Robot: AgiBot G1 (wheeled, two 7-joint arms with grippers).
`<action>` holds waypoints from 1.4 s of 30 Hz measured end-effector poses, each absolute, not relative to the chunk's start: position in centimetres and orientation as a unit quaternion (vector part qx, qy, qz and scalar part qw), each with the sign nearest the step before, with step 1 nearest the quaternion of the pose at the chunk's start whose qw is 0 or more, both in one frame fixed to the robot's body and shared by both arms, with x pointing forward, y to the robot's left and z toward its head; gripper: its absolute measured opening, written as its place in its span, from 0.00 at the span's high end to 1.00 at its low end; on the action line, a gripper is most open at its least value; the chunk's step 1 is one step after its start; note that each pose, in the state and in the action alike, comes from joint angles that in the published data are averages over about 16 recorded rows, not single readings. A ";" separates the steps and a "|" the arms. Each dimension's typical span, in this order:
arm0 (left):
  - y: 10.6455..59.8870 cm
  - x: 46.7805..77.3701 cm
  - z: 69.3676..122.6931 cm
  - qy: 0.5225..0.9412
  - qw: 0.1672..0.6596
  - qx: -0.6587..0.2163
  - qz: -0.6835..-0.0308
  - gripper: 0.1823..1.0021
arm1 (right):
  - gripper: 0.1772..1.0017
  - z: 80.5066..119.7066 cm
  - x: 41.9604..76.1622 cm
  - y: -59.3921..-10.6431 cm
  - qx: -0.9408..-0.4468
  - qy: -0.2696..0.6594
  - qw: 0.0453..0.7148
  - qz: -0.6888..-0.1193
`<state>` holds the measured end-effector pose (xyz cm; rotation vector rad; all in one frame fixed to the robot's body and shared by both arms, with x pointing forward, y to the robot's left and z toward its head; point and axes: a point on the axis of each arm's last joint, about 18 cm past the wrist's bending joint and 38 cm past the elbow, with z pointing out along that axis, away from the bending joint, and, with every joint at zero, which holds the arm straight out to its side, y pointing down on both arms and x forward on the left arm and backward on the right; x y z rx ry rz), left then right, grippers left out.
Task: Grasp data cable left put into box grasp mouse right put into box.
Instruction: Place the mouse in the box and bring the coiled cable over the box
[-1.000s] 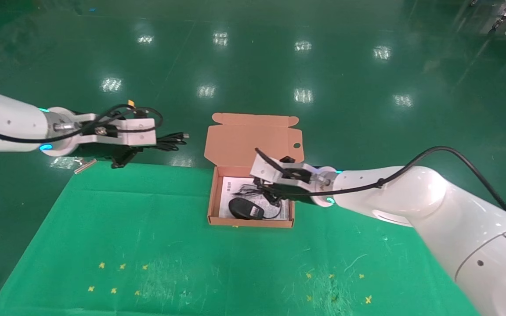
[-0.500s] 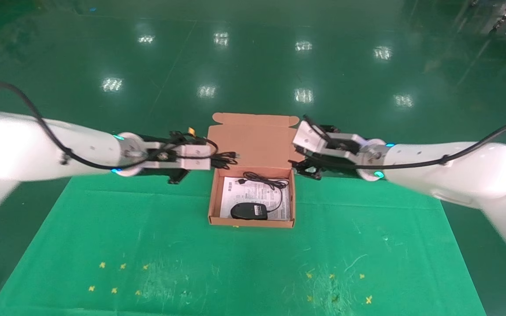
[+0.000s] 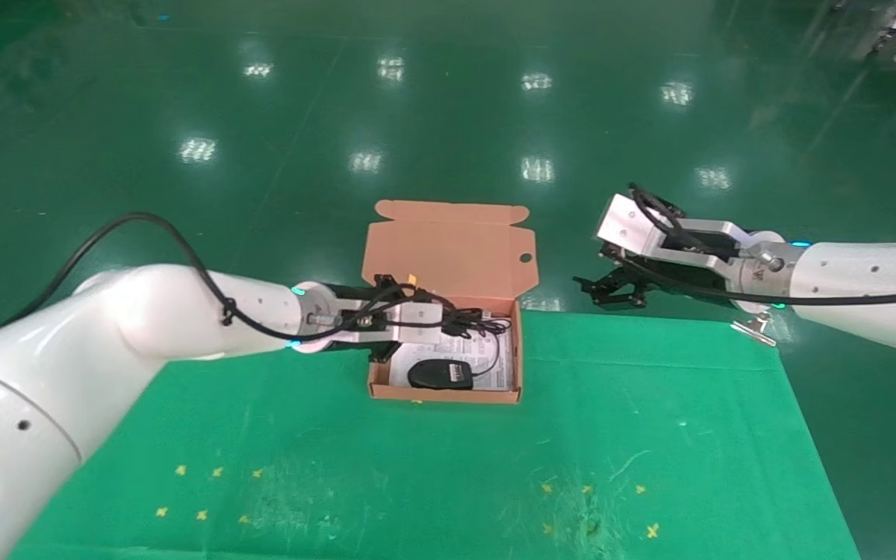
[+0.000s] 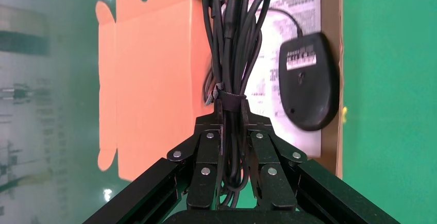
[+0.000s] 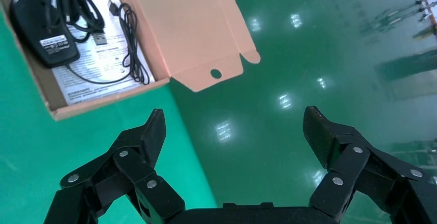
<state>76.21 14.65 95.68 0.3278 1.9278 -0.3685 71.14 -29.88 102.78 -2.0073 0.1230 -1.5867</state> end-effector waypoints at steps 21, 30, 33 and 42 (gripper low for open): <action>13.0 76.0 94.0 0.813 0.534 0.152 -0.178 0.91 | 0.00 103.1 68.6 -31.2 -0.746 0.054 0.281 -0.601; 13.4 75.9 94.3 0.811 0.536 0.153 -0.177 0.84 | 0.00 103.5 68.6 -31.2 -0.743 0.054 0.284 -0.603; 13.7 75.9 95.1 0.807 0.543 0.149 -0.178 0.78 | 0.00 104.4 68.5 -31.3 -0.737 0.052 0.285 -0.611; 14.7 76.0 100.0 0.779 0.586 0.140 -0.176 0.58 | 0.00 108.1 67.4 -31.5 -0.713 0.026 0.270 -0.646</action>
